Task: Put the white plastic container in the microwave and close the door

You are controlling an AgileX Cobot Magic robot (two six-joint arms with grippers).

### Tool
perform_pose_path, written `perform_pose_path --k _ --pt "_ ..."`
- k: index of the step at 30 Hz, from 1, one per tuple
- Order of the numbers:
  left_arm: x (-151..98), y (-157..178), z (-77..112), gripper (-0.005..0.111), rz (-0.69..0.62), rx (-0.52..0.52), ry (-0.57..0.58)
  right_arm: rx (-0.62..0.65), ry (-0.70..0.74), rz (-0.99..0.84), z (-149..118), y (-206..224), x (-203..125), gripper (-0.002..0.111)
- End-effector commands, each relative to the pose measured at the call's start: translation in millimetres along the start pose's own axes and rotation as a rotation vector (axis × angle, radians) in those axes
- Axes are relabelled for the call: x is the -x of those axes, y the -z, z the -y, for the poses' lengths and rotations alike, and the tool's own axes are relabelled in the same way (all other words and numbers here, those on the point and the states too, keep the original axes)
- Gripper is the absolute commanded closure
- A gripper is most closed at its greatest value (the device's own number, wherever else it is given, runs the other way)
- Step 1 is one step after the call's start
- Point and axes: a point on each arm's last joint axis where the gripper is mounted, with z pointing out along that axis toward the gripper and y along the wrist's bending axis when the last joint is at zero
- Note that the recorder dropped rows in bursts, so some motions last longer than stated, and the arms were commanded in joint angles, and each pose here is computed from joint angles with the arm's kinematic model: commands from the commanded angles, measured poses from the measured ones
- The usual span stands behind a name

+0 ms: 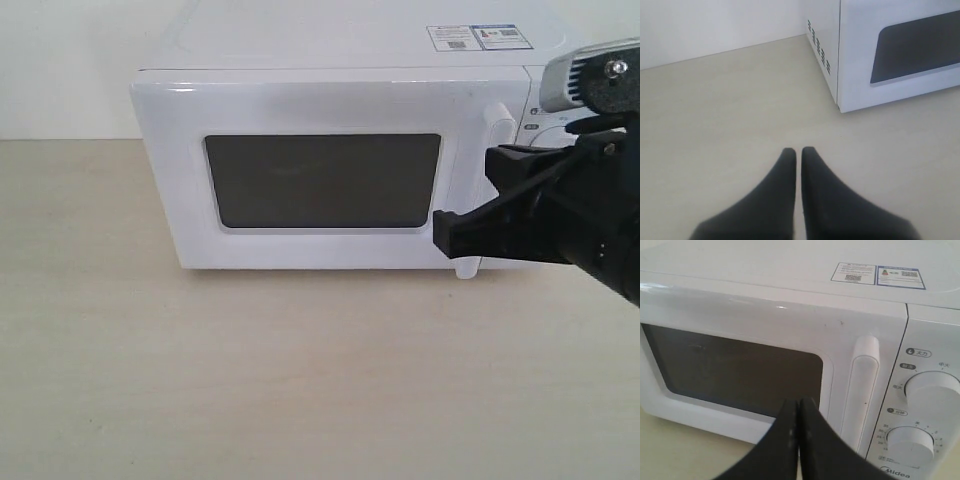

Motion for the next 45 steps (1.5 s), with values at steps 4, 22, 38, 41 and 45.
perform_pose_path --k 4,22,38,41,45 --pt "-1.0 0.3 -0.2 0.102 0.006 0.002 0.006 -0.005 0.0 0.009 1.3 1.8 0.7 0.109" --pt "-1.0 0.3 -0.2 0.102 0.006 0.002 0.006 -0.16 -0.136 0.291 76.7 66.6 47.5 0.109" --pt "-1.0 0.3 -0.2 0.102 0.006 0.002 0.006 -0.261 -0.101 0.183 100.5 99.0 -15.8 0.109" --pt "-1.0 0.3 -0.2 0.102 0.006 0.002 0.006 -0.26 -0.113 0.151 100.3 96.5 -27.4 0.109" --pt "-1.0 0.3 -0.2 0.102 0.006 0.002 0.006 -0.261 -0.103 0.143 100.3 96.0 -29.5 0.109"
